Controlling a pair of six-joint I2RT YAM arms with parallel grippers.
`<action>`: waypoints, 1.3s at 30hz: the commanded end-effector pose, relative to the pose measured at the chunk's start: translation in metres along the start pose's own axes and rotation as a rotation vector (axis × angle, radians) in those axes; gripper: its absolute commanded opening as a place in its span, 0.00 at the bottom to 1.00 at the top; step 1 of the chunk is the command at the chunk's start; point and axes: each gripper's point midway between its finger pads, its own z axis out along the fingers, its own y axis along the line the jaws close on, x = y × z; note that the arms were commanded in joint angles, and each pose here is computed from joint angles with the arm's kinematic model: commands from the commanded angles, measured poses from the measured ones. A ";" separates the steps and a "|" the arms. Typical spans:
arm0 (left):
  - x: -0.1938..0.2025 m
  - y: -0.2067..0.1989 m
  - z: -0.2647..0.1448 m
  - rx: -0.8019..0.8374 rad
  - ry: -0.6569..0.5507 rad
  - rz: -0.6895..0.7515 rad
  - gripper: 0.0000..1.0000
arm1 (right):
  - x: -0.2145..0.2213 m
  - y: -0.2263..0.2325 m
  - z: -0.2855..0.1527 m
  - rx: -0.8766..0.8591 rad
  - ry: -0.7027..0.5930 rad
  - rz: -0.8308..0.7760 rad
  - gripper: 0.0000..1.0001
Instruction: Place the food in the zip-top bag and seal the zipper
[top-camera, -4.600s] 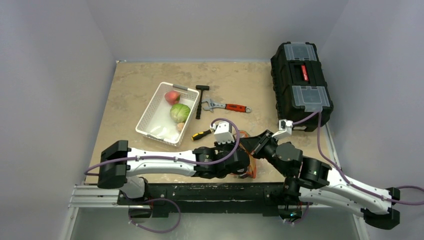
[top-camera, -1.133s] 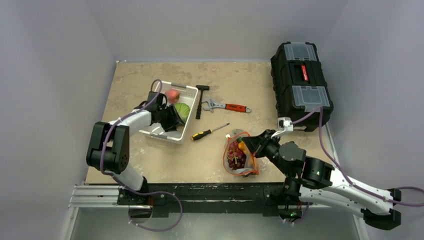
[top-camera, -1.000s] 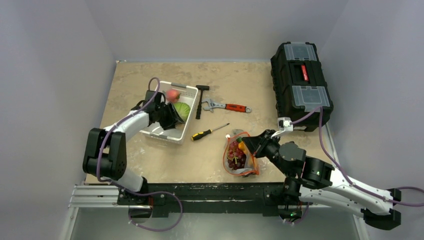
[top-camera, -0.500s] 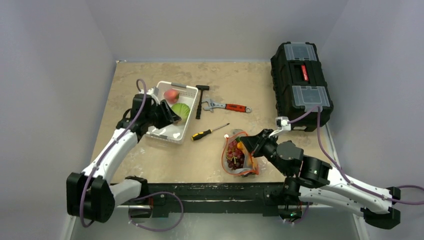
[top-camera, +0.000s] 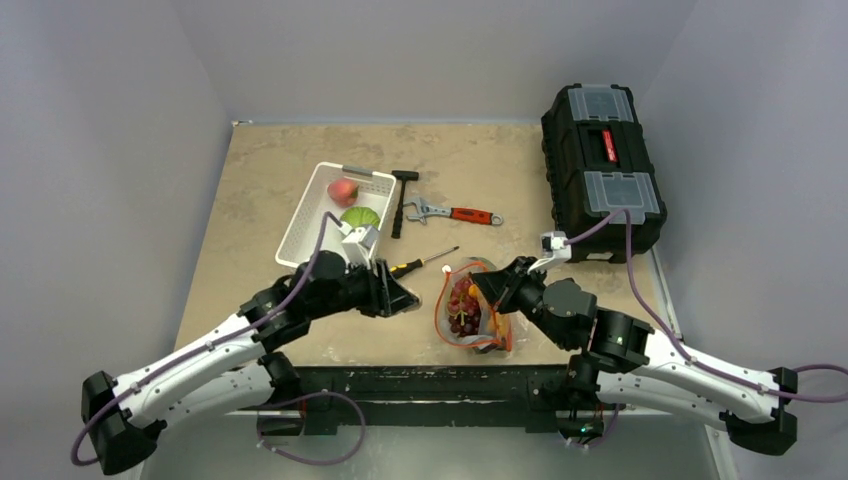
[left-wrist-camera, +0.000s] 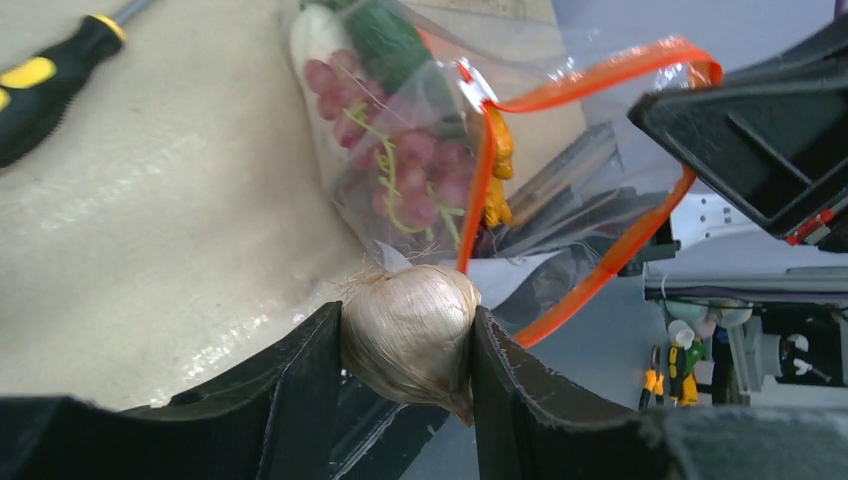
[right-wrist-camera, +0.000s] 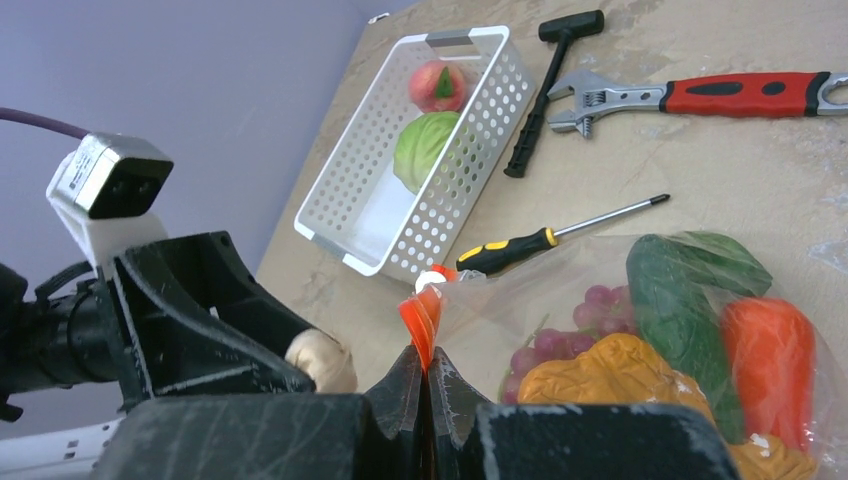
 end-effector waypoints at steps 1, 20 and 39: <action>-0.008 -0.045 0.008 0.046 -0.065 0.046 0.16 | -0.025 0.026 -0.003 -0.072 -0.062 0.045 0.00; 0.027 -0.100 0.079 -0.046 0.015 0.233 0.20 | -0.030 0.035 -0.011 -0.121 -0.062 0.107 0.00; 0.078 -0.078 0.107 -0.024 0.113 0.097 0.37 | -0.028 0.032 -0.014 -0.126 -0.058 0.130 0.00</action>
